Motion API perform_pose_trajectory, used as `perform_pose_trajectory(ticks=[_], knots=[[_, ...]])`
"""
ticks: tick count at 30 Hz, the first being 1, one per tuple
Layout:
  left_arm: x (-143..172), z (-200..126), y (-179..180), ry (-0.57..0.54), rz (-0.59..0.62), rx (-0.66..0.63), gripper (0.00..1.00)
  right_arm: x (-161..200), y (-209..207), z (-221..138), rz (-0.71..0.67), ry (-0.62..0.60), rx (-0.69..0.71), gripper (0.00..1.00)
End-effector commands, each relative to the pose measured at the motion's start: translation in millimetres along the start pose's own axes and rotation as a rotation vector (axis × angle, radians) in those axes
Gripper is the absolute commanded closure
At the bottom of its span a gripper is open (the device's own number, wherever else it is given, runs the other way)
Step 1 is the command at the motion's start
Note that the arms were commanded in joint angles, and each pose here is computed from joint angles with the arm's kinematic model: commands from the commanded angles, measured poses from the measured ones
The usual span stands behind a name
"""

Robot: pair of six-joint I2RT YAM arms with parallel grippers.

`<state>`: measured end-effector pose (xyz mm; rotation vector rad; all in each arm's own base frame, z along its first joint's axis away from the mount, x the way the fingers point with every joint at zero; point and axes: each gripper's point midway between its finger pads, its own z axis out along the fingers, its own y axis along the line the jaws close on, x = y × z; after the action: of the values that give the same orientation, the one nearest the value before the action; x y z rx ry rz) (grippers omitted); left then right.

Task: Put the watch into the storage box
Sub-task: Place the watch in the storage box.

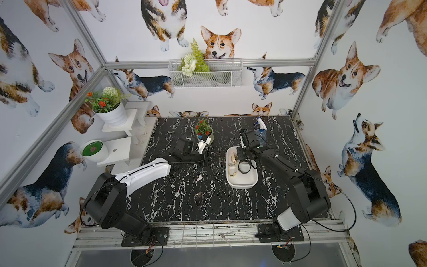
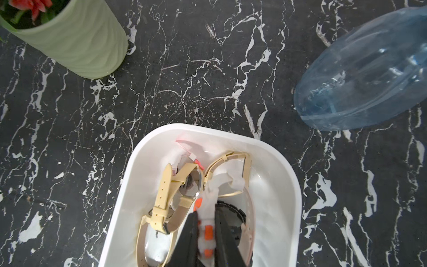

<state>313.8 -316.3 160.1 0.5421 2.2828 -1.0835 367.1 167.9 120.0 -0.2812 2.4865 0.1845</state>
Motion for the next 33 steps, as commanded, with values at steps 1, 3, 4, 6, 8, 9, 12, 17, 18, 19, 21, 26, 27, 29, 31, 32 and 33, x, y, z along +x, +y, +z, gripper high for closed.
perform_pose_trajectory(ticks=[1, 3, 4, 6, 8, 9, 12, 17, 18, 19, 21, 26, 27, 29, 31, 32, 33], knots=[[-6.5, -0.1, -4.5, -0.019, 0.025, 0.012, 0.59, 0.0, 1.6, 8.0, -0.014, 0.02, -0.004, 0.96], [-6.1, -0.7, -3.5, -0.02, 0.025, 0.005, 0.59, 1.2, 3.8, 14.8, -0.013, 0.036, -0.01, 0.95], [-6.1, -0.8, -3.8, -0.02, 0.027, 0.005, 0.59, 1.7, 4.6, 17.4, -0.012, 0.043, -0.014, 0.95], [-5.4, -1.7, -2.7, -0.021, 0.028, 0.0, 0.58, 2.8, 5.9, 22.6, -0.009, 0.052, -0.017, 0.93], [-4.6, -2.1, -2.4, -0.021, 0.03, -0.005, 0.58, 3.2, 6.3, 26.2, -0.008, 0.059, -0.019, 0.91], [-4.1, -2.0, -1.6, -0.02, 0.03, -0.007, 0.58, 4.3, 6.3, 27.9, -0.009, 0.065, -0.018, 0.9], [-4.0, -2.3, -0.5, -0.02, 0.033, -0.013, 0.58, 5.5, 7.0, 30.4, -0.01, 0.073, -0.019, 0.84], [-3.8, -2.3, 0.6, -0.021, 0.032, -0.019, 0.57, 6.1, 7.4, 31.2, -0.012, 0.078, -0.021, 0.76], [-4.7, -2.8, -1.4, -0.025, 0.029, -0.008, 0.57, 4.9, 7.4, 30.9, -0.012, 0.075, -0.022, 0.74], [-5.6, -3.5, -3.1, -0.031, 0.022, 0.005, 0.57, 5.7, 7.2, 31.0, -0.013, 0.078, -0.021, 0.73], [-11.6, -6.9, -5.7, -0.065, 0.017, 0.025, 0.56, 4.6, 7.6, 29.5, -0.014, 0.076, -0.022, 0.7], [-15.6, -14.9, 11.0, -0.088, -0.012, -0.039, 0.56, -3.9, 13.5, 15.8, -0.021, 0.043, -0.05, 0.69], [-15.4, -16.6, 15.2, -0.088, -0.018, -0.054, 0.56, -6.9, 16.2, 11.6, -0.026, 0.031, -0.061, 0.69], [-17.8, -24.2, 25.1, -0.105, -0.035, -0.089, 0.55, -11.8, 27.1, 1.0, -0.051, 0.003, -0.094, 0.68], [-21.7, -33.4, 39.2, -0.133, -0.062, -0.155, 0.55, -14.9, 44.9, -9.7, -0.092, -0.027, -0.155, 0.66], [-22.9, -38.7, 47.2, -0.143, -0.078, -0.187, 0.55, -15.1, 57.6, -15.3, -0.122, -0.045, -0.197, 0.65], [-23.8, -43.6, 54.4, -0.152, -0.09, -0.217, 0.55, -14.0, 69.3, -19.5, -0.151, -0.058, -0.239, 0.64]])
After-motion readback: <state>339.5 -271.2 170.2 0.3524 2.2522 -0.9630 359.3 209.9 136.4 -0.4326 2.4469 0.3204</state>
